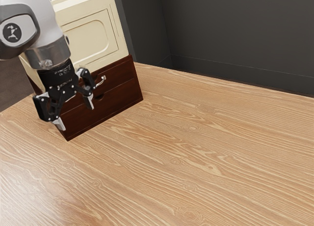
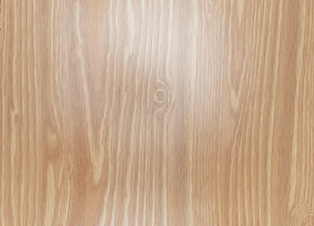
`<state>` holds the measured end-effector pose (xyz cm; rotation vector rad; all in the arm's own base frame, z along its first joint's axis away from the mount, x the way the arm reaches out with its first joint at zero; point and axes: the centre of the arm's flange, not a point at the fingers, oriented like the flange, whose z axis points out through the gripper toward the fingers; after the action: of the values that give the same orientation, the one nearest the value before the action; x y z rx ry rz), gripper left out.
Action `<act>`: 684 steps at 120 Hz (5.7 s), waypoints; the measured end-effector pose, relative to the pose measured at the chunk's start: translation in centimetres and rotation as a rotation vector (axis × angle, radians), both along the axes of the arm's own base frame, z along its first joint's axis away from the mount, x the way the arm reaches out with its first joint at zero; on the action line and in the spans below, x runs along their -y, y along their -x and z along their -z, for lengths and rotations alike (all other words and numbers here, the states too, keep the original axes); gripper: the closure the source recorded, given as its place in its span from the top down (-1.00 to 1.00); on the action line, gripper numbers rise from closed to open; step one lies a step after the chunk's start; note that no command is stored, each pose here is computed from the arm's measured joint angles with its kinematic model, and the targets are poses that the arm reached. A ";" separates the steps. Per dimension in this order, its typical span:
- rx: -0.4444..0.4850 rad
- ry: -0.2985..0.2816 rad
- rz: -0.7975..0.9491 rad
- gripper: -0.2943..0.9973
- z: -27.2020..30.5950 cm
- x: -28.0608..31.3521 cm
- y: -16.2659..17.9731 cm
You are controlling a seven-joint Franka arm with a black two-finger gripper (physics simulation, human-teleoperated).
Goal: Pull the drawer handle with one arm to open the drawer
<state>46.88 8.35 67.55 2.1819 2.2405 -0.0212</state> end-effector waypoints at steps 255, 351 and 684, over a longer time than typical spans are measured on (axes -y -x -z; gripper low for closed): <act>-0.085 -0.379 1.435 0.54 5.1 -10.3 -11.0; -0.086 -0.411 1.678 0.54 9.1 -15.0 -16.5; 0.018 -0.501 1.768 -0.14 12.2 -15.5 -17.9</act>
<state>64.77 23.85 55.39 3.3779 -0.3392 0.5246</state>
